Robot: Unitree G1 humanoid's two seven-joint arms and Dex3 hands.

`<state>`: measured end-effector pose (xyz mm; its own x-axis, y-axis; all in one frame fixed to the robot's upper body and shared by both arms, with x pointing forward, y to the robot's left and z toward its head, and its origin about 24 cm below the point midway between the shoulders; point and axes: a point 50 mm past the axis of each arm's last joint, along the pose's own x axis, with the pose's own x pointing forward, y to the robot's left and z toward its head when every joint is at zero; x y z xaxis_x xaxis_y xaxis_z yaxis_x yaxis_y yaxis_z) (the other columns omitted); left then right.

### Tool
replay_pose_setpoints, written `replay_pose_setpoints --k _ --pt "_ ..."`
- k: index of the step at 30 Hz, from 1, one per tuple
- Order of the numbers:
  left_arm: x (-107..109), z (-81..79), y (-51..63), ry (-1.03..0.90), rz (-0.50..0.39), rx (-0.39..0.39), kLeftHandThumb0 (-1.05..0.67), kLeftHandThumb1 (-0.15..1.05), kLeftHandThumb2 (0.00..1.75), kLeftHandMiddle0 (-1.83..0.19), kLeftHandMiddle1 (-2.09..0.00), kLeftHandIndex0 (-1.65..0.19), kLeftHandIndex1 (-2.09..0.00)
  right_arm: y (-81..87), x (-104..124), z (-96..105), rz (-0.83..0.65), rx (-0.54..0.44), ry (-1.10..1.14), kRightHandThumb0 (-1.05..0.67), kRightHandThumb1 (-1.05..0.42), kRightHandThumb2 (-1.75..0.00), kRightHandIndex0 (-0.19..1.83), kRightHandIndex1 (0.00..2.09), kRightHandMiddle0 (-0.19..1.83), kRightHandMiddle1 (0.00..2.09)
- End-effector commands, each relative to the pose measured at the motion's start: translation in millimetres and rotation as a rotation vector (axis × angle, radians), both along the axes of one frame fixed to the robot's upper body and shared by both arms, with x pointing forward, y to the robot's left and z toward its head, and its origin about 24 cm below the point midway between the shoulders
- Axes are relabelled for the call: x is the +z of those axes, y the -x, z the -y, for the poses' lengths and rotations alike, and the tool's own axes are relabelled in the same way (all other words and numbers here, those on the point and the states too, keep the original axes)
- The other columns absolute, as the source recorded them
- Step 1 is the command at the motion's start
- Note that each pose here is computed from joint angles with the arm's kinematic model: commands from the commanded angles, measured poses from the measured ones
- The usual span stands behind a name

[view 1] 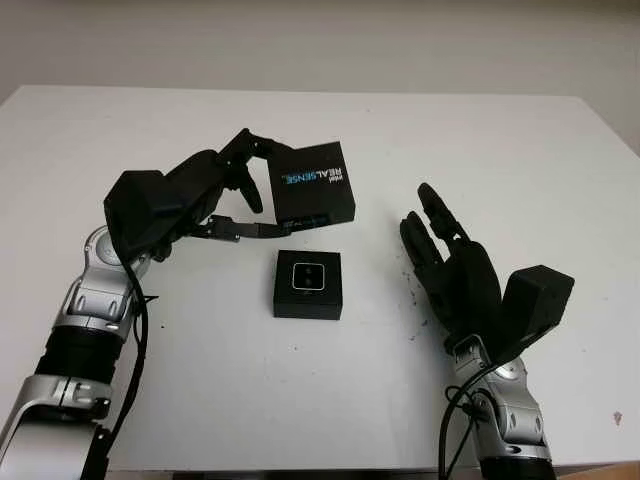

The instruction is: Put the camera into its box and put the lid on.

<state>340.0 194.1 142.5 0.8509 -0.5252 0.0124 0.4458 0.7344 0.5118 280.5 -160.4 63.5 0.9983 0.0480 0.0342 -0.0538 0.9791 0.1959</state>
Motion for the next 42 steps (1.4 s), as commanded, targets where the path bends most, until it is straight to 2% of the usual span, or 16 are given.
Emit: replay_pose_setpoints --k 1,7,11,16,26,42 --pt "1.7 -1.9 4.7 -0.016 -0.002 -0.004 -0.35 1.05 0.32 -0.76 -2.09 -0.35 -2.09 0.0 5.4 2.0 0.020 -0.003 0.014 -0.45 -1.05 -0.22 0.09 0.05 0.15 0.07" --pt "-5.1 -0.5 15.8 -0.049 -0.045 -0.032 -0.34 1.05 0.33 -0.75 -2.09 -0.35 -2.09 0.2 6.2 0.9 0.024 0.000 0.003 -0.44 -1.05 -0.21 0.08 0.04 0.14 0.07" --pt "-9.3 0.7 19.0 -0.081 -0.061 -0.028 -0.36 1.05 0.33 -0.76 -2.09 -0.37 -2.09 0.4 5.6 0.3 0.019 -0.006 0.017 -0.45 -1.05 -0.21 0.09 0.05 0.14 0.07" --pt "-13.3 2.4 20.0 -0.107 -0.102 -0.033 -0.35 1.05 0.34 -0.68 -2.09 -0.35 -2.09 0.9 5.3 0.0 0.019 -0.007 -0.003 -0.45 -1.05 -0.21 0.07 0.04 0.13 0.06" --pt "-15.1 3.4 18.3 -0.174 -0.106 -0.064 -0.35 1.05 0.33 -0.79 -2.09 -0.43 -2.09 1.4 4.9 0.5 0.018 -0.010 0.005 -0.46 -1.05 -0.20 0.07 0.05 0.13 0.06" --pt "-13.8 2.4 16.3 -0.233 -0.112 -0.081 -0.35 1.05 0.33 -0.79 -2.09 -0.42 -2.09 1.0 3.7 -0.2 0.015 -0.013 -0.005 -0.46 -1.05 -0.20 0.07 0.05 0.13 0.06"
